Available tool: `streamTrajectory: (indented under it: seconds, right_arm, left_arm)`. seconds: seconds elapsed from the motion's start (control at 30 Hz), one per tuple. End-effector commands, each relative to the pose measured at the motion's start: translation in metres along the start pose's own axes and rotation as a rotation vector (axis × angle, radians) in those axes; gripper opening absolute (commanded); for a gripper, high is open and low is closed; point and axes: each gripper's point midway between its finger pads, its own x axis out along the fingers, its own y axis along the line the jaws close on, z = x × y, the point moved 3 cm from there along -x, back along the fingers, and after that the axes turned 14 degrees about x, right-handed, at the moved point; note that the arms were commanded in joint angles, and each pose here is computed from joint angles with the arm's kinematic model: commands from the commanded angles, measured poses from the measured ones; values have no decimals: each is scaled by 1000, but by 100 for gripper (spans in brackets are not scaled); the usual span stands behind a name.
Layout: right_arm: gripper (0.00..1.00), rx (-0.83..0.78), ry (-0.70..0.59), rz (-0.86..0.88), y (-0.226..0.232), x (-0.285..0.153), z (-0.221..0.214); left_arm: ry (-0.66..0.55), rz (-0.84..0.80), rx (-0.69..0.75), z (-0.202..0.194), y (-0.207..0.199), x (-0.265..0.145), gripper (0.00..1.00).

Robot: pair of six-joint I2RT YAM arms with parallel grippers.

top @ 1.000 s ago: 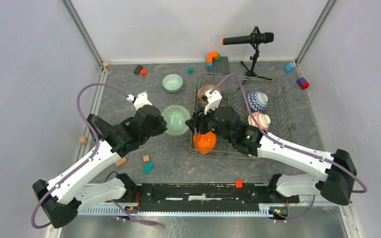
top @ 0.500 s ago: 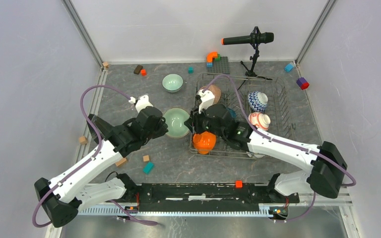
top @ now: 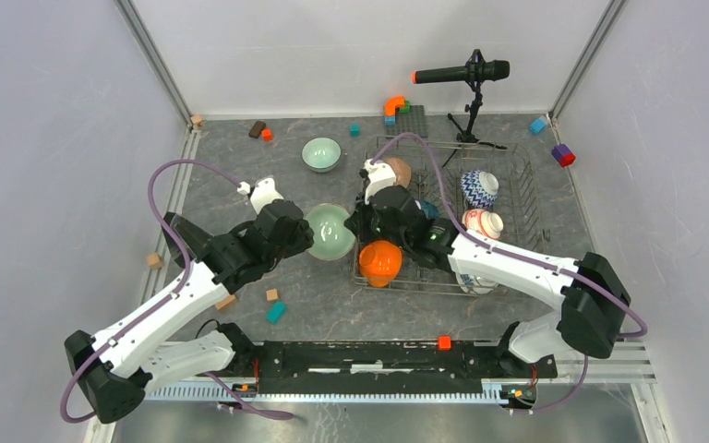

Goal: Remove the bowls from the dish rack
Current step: Place the bowl at the center of the board.

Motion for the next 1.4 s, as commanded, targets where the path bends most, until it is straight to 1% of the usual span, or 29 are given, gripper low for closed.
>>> streamTrajectory:
  seconds: [0.0,0.07,0.2,0.3,0.37,0.5,0.6,0.67,0.73,0.87,1.07,1.13,1.2,1.3,1.37]
  right_arm:
    - [0,-30,-8,30,13,-3,14]
    - [0,-28,-8,25,11,-3,15]
    - [0,-24,-10,19,8,-1,16]
    - [0,-17,-14,22,8,0,17]
    - [0,-15,-15,19,6,0,17]
    - [0,-10,-16,26,6,1,17]
    - [0,-6,-16,29,5,2,16]
    - [0,-2,-18,35,5,3,15]
    - [0,2,-17,45,5,4,13]
    - [0,5,-18,57,5,6,10]
    - [0,2,-27,65,4,5,9]
    - [0,-1,-27,63,3,5,9]
    - [0,-3,-28,62,3,5,9]
    - [0,-7,-30,54,0,4,8]
    - [0,-10,-34,51,0,3,9]
  left_arm:
    - [-81,7,-1,21,0,-6,46]
    - [-84,21,20,22,3,-7,48]
    - [-76,34,68,20,7,-7,47]
    - [-41,17,102,13,5,-3,41]
    - [-10,-8,122,6,1,-1,40]
    - [36,-66,147,-4,-7,2,40]
    - [50,-117,155,-9,-14,3,44]
    - [51,-133,166,-13,-15,5,45]
    - [52,-124,178,-16,-13,9,45]
    - [77,-104,189,-25,-10,18,38]
    - [89,-86,190,-30,-8,23,20]
    - [76,-80,185,-27,-7,22,18]
    - [65,-69,179,-24,-5,21,20]
    - [58,-58,180,-21,-3,17,38]
    - [49,-56,177,-18,-3,15,44]
